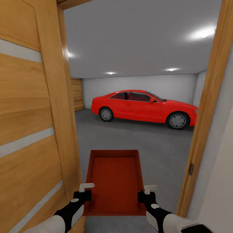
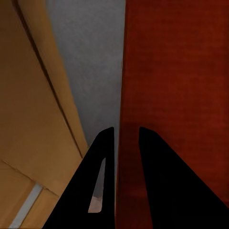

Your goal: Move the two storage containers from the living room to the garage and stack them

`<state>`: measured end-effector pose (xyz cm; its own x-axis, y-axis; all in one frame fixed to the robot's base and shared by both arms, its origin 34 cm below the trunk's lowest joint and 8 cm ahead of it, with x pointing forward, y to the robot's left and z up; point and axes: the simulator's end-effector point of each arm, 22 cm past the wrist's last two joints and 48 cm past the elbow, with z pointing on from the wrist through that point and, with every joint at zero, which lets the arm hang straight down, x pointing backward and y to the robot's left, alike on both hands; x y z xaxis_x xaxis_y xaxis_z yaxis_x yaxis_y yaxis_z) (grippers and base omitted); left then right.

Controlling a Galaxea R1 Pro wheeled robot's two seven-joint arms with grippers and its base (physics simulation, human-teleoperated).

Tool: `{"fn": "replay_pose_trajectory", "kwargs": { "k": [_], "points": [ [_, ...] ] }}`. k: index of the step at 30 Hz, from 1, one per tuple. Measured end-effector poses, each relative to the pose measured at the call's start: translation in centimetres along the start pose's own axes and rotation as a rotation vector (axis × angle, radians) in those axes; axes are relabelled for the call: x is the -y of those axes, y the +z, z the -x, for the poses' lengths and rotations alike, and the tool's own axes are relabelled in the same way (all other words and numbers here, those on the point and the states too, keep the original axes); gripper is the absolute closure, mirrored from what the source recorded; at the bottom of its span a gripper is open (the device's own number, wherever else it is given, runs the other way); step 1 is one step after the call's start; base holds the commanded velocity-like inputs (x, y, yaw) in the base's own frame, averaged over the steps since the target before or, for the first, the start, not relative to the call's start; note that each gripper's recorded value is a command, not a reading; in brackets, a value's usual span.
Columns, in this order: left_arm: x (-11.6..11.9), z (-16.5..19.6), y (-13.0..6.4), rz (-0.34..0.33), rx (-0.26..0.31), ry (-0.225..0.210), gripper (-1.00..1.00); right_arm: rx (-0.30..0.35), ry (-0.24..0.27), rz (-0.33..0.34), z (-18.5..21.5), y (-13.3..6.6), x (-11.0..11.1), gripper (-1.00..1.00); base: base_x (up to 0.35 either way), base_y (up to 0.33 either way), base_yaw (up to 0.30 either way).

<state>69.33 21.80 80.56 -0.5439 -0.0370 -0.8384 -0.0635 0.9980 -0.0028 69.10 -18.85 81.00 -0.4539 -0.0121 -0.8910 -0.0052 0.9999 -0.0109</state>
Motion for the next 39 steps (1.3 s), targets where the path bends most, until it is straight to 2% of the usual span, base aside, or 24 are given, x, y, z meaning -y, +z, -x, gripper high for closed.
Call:
{"fn": "replay_pose_trajectory", "kwargs": {
  "k": [22,33,39],
  "points": [
    [0.00,0.01,0.01,0.000,0.000,0.000,1.00,0.000,0.001,0.000,0.00,0.01,0.00,1.00,0.239,0.217,-0.283],
    [0.01,-0.03,0.04,0.000,0.000,-0.001,1.00,0.000,-0.001,0.000,0.00,0.05,0.01,1.00,0.016,0.012,-0.278],
    [0.00,-0.01,0.04,0.000,0.000,-0.001,1.00,-0.001,-0.001,0.000,0.02,0.05,0.00,1.00,0.000,0.000,-0.049]
  ]
}}
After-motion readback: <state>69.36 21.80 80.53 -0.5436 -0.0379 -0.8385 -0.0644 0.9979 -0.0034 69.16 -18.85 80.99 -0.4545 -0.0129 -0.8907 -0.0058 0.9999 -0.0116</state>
